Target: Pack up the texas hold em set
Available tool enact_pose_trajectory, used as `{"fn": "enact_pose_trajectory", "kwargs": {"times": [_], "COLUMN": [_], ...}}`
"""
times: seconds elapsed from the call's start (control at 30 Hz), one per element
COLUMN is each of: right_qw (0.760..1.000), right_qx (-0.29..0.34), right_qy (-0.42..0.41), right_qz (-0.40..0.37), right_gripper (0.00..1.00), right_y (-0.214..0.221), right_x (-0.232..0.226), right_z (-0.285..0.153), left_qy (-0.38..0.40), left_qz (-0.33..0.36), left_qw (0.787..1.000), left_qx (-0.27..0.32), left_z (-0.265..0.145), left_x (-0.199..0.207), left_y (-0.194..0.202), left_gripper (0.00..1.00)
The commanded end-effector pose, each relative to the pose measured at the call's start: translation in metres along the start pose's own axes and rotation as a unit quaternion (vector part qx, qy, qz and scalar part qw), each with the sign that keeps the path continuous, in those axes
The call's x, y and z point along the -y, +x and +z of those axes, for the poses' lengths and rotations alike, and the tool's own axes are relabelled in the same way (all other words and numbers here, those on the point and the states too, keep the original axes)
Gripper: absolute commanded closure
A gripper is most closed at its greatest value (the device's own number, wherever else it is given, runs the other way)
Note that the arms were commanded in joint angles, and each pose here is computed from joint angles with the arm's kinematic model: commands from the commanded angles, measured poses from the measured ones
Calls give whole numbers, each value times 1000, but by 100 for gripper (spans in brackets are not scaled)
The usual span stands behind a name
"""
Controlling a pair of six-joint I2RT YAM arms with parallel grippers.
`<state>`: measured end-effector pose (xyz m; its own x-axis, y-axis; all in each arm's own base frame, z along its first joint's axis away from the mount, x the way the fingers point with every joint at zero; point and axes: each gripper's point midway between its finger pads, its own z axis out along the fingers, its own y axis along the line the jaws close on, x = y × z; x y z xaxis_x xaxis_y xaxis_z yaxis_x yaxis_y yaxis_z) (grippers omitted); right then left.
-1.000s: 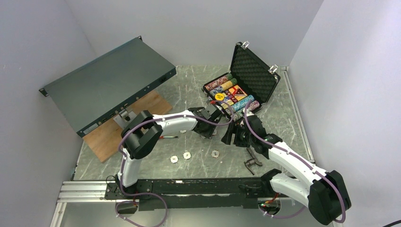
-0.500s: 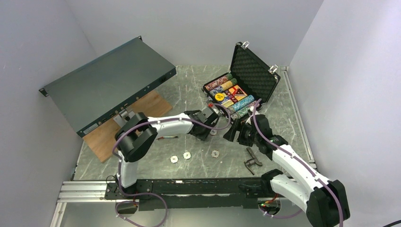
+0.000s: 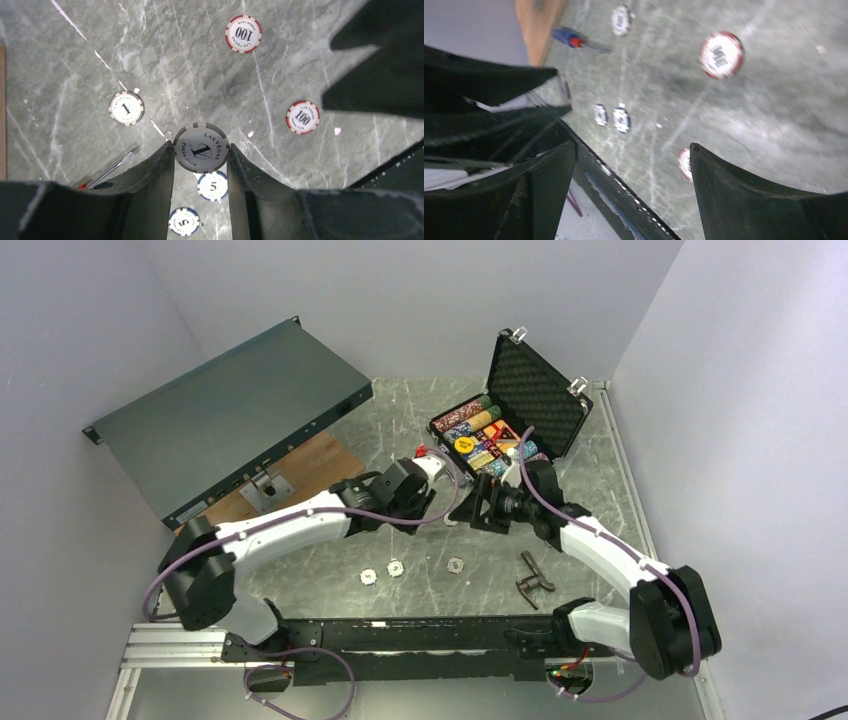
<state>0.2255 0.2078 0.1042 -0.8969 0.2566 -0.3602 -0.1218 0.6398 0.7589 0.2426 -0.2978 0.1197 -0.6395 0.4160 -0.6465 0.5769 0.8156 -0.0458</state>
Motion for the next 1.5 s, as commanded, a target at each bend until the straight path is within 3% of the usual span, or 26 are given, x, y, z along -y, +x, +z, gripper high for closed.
{"fn": "enact_pose_trajectory", "kwargs": {"times": [0.0, 0.23, 0.37, 0.67, 0.9, 1.2, 1.47], "right_qw": [992, 983, 977, 968, 965, 960, 960], "right_qx": [12, -53, -94, -160, -180, -202, -203], "right_qy": [-103, -145, -161, -162, -160, -179, -188], "right_qz": [-70, -103, -107, -109, -102, -70, -49], "right_gripper": [14, 16, 24, 40, 42, 53, 78], "right_y": [-47, -55, -48, -6, 11, 37, 48], "right_x": [-67, -96, -110, -113, -105, -108, -108], "right_z": [0, 17, 29, 41, 44, 53, 54], "left_qy": [16, 51, 69, 72, 78, 77, 82], "left_qz": [21, 65, 85, 88, 91, 90, 91], "left_qw": [999, 990, 983, 983, 985, 986, 986], "left_qx": [42, 114, 148, 144, 127, 120, 116], "left_z": [-28, -56, -64, -57, -48, -42, -38], "left_x": [-2, 0, 9, 15, 21, 25, 28], "left_y": [-9, -12, -17, -14, -9, -6, -2], "left_gripper": [65, 64, 64, 65, 66, 66, 67]}}
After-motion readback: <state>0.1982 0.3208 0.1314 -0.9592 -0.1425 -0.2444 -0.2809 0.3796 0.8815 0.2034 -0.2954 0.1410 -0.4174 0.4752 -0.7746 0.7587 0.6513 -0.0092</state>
